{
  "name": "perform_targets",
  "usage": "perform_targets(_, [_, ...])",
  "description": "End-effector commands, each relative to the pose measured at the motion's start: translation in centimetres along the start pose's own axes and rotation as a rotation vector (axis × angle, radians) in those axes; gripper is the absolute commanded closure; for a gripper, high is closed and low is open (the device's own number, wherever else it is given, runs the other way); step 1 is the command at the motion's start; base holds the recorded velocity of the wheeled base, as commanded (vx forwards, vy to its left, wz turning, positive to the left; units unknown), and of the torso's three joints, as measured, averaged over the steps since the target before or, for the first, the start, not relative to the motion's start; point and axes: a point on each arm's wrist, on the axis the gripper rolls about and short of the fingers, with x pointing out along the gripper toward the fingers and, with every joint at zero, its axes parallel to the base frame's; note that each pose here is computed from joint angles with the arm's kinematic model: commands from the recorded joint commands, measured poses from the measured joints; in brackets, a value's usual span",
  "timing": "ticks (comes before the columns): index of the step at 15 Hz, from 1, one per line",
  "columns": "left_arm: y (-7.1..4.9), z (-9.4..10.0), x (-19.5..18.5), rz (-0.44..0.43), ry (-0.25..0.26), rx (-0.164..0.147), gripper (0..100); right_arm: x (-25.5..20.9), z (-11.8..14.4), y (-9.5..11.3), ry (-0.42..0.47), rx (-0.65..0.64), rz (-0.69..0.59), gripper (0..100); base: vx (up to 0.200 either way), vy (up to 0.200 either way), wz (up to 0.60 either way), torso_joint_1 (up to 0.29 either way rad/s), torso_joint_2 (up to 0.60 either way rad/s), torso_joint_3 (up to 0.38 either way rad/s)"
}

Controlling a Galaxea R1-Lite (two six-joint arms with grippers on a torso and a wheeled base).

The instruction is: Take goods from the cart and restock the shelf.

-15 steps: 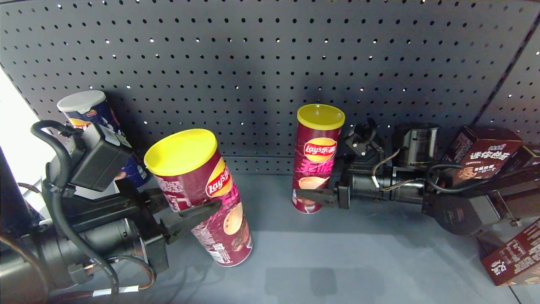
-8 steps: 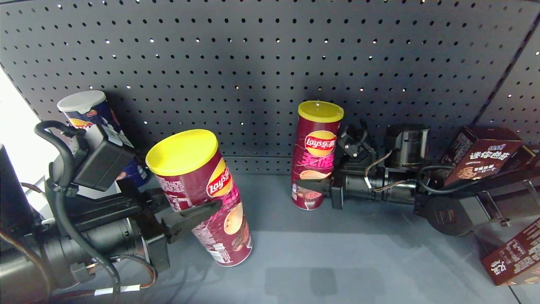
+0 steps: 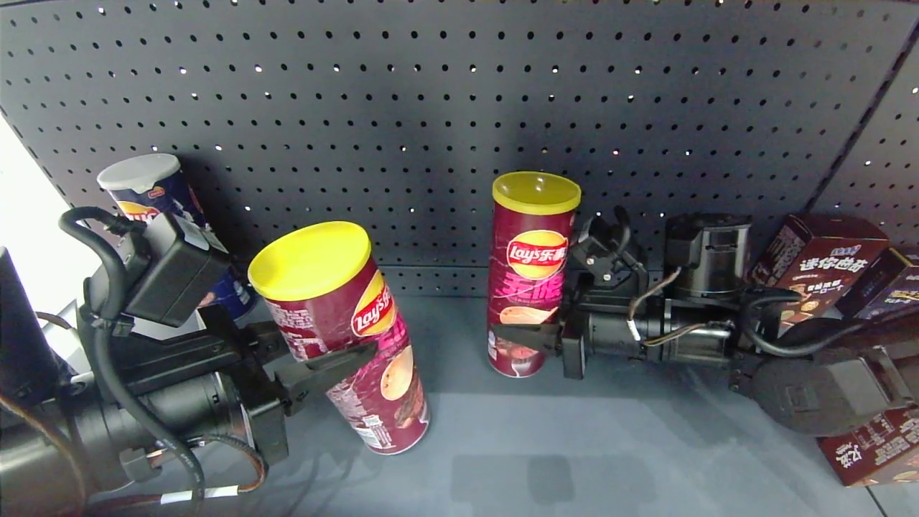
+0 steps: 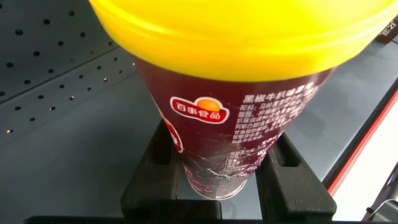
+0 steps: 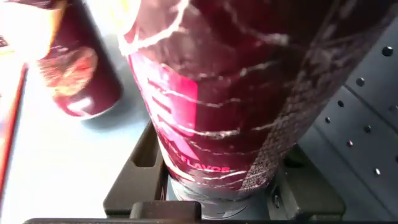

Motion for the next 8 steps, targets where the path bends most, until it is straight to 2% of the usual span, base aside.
perform_targets(1, [0.0, 0.0, 0.0, 0.001, -0.002, -0.001, 100, -2.2, 1.3, 2.2, -0.025, -0.019, 0.008, 100, 0.000, 0.000, 0.00, 0.000, 0.00, 0.000])
perform_targets(4, [0.0, 0.0, -0.1, 0.002, -0.002, 0.001, 100, -4.5, 1.3, 4.7, -0.013, -0.021, 0.002, 100, 0.000, 0.000, 0.00, 0.000, 0.00, 0.000])
perform_targets(5, [0.0, 0.0, -0.1, 0.002, -0.002, 0.001, 100, -4.5, 1.3, 4.7, -0.013, -0.021, 0.002, 100, 0.000, 0.000, 0.00, 0.000, 0.00, 0.000])
perform_targets(6, [-0.1, -0.2, -0.1, -0.001, 0.004, 0.000, 100, -5.5, 0.6, 6.2, 0.012, -0.011, 0.010, 100, 0.000, 0.000, 0.00, 0.000, 0.00, 0.000])
perform_targets(8, [-0.1, -0.2, -0.1, -0.002, 0.007, -0.001, 100, -5.9, 0.0, 7.1, 0.032, -0.004, 0.019, 100, 0.000, 0.000, 0.00, 0.000, 0.00, 0.000])
